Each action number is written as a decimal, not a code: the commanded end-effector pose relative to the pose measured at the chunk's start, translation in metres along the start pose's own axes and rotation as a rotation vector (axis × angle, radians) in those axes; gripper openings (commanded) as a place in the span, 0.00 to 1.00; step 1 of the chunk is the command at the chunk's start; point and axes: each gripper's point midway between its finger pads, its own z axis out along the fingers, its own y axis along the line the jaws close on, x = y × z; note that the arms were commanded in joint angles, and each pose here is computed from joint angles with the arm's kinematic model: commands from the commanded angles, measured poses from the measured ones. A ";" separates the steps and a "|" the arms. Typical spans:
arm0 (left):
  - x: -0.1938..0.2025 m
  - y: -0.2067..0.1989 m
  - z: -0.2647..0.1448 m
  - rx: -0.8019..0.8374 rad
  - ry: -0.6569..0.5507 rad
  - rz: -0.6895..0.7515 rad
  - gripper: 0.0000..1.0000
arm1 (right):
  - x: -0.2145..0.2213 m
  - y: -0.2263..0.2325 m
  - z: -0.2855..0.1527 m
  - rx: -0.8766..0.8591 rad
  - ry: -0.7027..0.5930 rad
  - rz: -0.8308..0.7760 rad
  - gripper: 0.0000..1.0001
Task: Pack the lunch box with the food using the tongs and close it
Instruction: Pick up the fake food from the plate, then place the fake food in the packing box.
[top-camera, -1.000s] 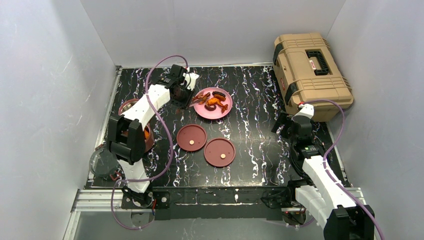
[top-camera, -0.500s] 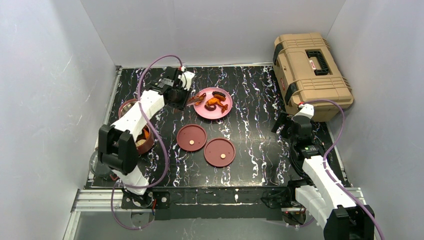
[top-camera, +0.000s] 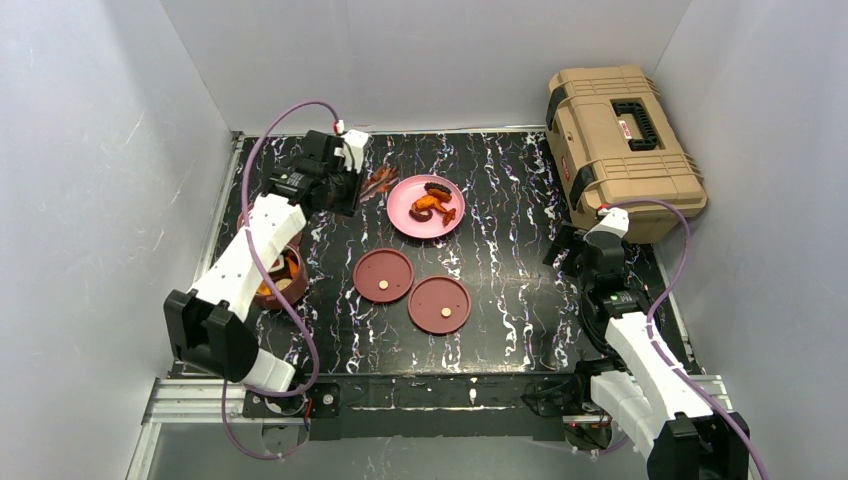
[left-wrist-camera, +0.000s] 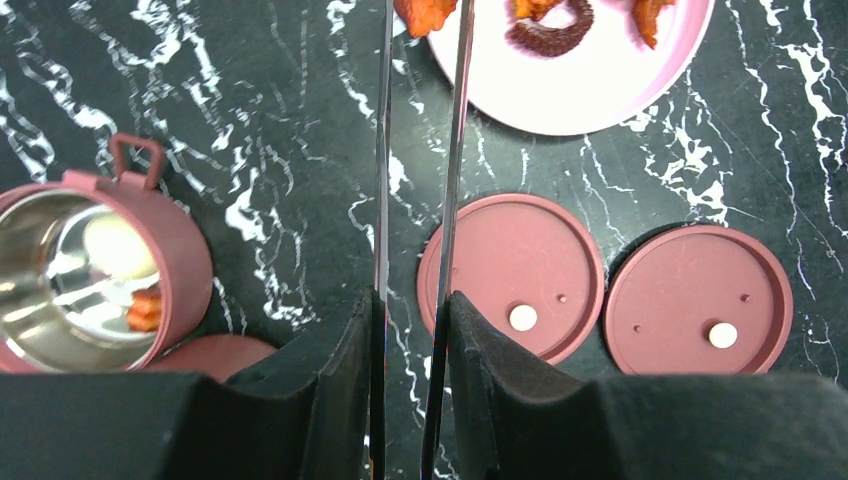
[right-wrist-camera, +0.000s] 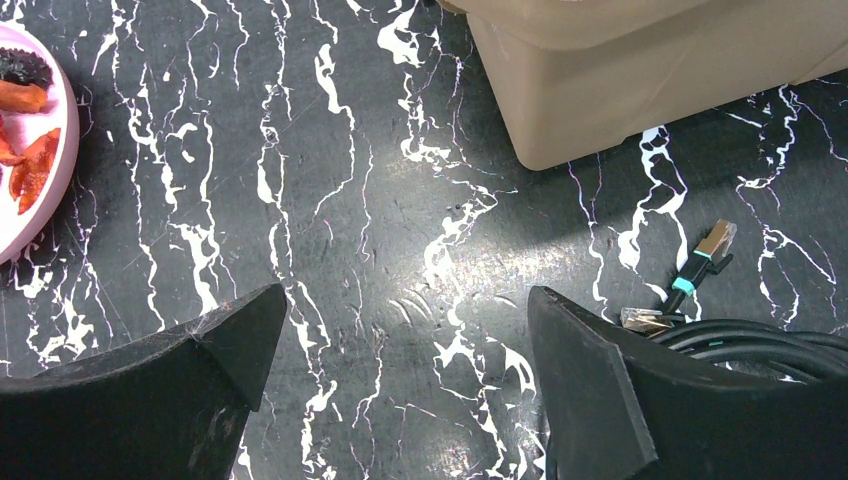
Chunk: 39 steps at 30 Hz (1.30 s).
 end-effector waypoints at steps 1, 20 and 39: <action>0.001 0.030 -0.046 -0.095 -0.042 -0.084 0.08 | -0.020 0.003 -0.003 -0.006 -0.060 0.004 1.00; 0.097 0.143 -0.095 -0.429 0.035 -0.543 0.08 | -0.022 0.007 -0.007 -0.031 -0.067 0.017 1.00; 0.120 0.148 -0.060 -0.409 0.100 -0.587 0.25 | -0.019 0.008 -0.004 -0.033 -0.052 0.017 1.00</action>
